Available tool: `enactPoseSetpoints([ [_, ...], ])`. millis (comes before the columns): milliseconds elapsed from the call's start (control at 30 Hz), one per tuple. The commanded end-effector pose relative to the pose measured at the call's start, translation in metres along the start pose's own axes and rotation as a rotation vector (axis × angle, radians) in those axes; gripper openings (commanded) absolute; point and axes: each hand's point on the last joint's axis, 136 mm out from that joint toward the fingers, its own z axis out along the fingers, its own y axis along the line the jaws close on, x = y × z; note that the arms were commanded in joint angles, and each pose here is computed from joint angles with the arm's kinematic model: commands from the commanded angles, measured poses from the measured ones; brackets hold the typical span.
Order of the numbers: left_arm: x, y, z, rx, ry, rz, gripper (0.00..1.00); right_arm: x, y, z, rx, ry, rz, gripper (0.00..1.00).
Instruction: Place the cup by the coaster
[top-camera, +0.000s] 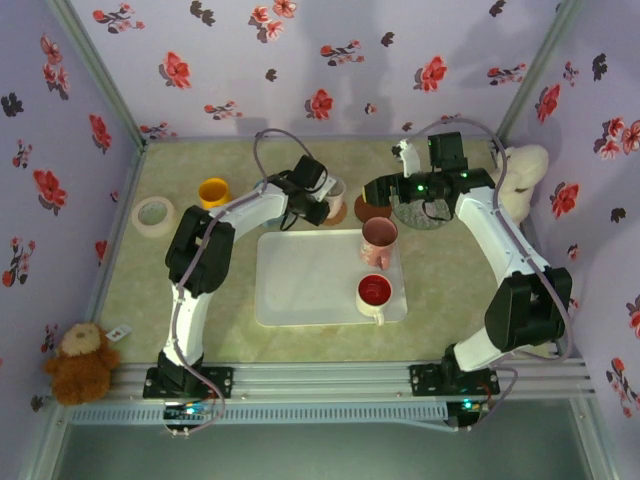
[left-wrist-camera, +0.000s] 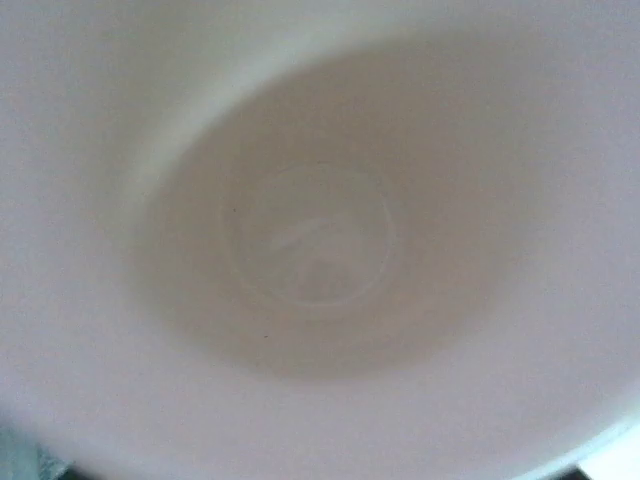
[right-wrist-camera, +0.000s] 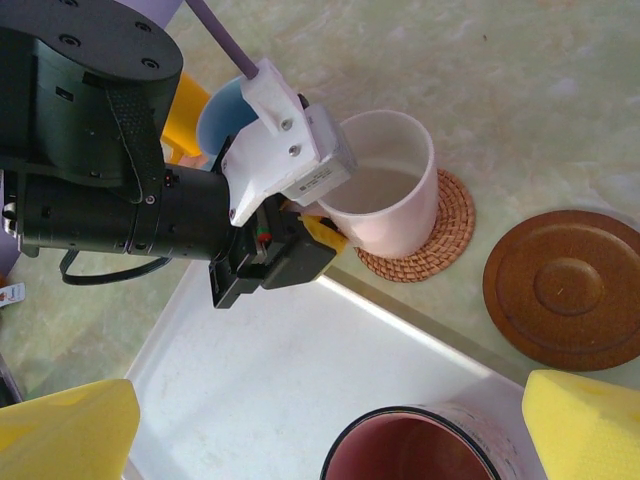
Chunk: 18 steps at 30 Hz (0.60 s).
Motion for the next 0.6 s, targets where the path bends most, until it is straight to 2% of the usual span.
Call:
enactPoseSetpoints([
  [0, -0.0209, 0.0073, -0.0067, -0.021, -0.062, 0.013, 0.31, -0.0013, 0.0025, -0.0024, 0.012, 0.003, -0.027, 0.99],
  [233, -0.0209, 0.0087, -0.0074, -0.029, -0.061, 0.011, 0.42, 0.0020, 0.0011, -0.0014, 0.015, 0.011, -0.021, 0.99],
  [567, -0.0206, 0.0105, -0.0138, -0.042, -0.068, 0.007, 0.64, 0.0011, 0.0020, -0.0032, 0.026, 0.009, -0.019, 0.99],
])
